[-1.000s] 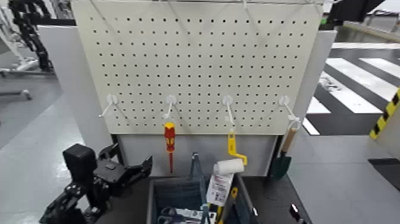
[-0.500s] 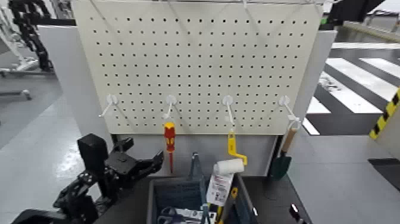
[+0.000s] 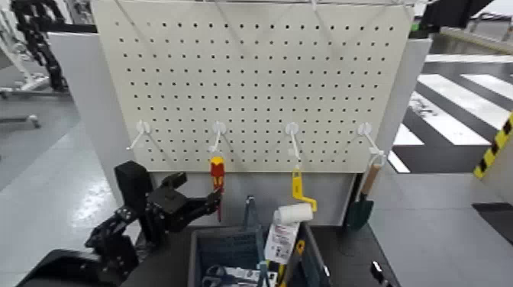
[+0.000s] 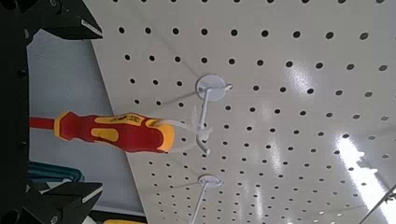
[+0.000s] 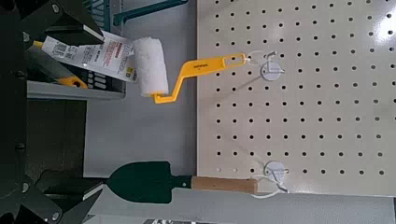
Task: Put the red screwdriver into the crate.
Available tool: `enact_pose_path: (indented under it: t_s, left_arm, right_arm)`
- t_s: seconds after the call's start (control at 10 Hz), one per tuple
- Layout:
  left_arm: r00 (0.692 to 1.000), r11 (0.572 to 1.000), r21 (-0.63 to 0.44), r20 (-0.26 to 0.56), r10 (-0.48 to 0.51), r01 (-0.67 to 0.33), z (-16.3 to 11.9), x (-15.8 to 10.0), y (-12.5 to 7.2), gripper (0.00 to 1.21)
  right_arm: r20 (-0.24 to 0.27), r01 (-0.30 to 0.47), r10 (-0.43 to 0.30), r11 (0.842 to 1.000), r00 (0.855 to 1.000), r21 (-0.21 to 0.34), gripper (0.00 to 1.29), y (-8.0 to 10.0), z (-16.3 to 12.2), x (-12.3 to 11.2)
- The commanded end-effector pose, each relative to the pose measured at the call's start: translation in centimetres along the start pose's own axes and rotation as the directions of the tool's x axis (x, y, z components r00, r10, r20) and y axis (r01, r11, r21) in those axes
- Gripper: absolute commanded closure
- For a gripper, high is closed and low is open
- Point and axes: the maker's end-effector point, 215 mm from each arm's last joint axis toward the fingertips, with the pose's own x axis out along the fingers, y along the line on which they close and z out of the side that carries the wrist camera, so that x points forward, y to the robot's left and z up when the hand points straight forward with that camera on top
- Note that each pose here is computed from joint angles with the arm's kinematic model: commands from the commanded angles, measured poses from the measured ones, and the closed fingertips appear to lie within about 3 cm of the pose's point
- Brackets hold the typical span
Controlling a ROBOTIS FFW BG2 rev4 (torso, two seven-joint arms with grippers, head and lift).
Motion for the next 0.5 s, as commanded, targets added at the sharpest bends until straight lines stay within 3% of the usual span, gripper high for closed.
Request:
enact_pose_path:
  t_s: [0.1, 0.5]
  left_arm:
    - [0.998, 0.999, -0.008, -0.034, -0.049, 0.048, -0.6, 1.3, -0.8, 0.14]
    - [0.993, 0.995, 0.012, -0.057, -0.103, 0.103, -0.5, 2.9, -1.0, 0.18]
  right_arm:
    - [0.001, -0.001, 0.001, 1.000, 1.000, 0.002, 0.20, 0.1, 0.0, 0.0]
    - [0.004, -0.004, 0.004, 1.000, 1.000, 0.006, 0.20, 0.2, 0.1, 0.1]
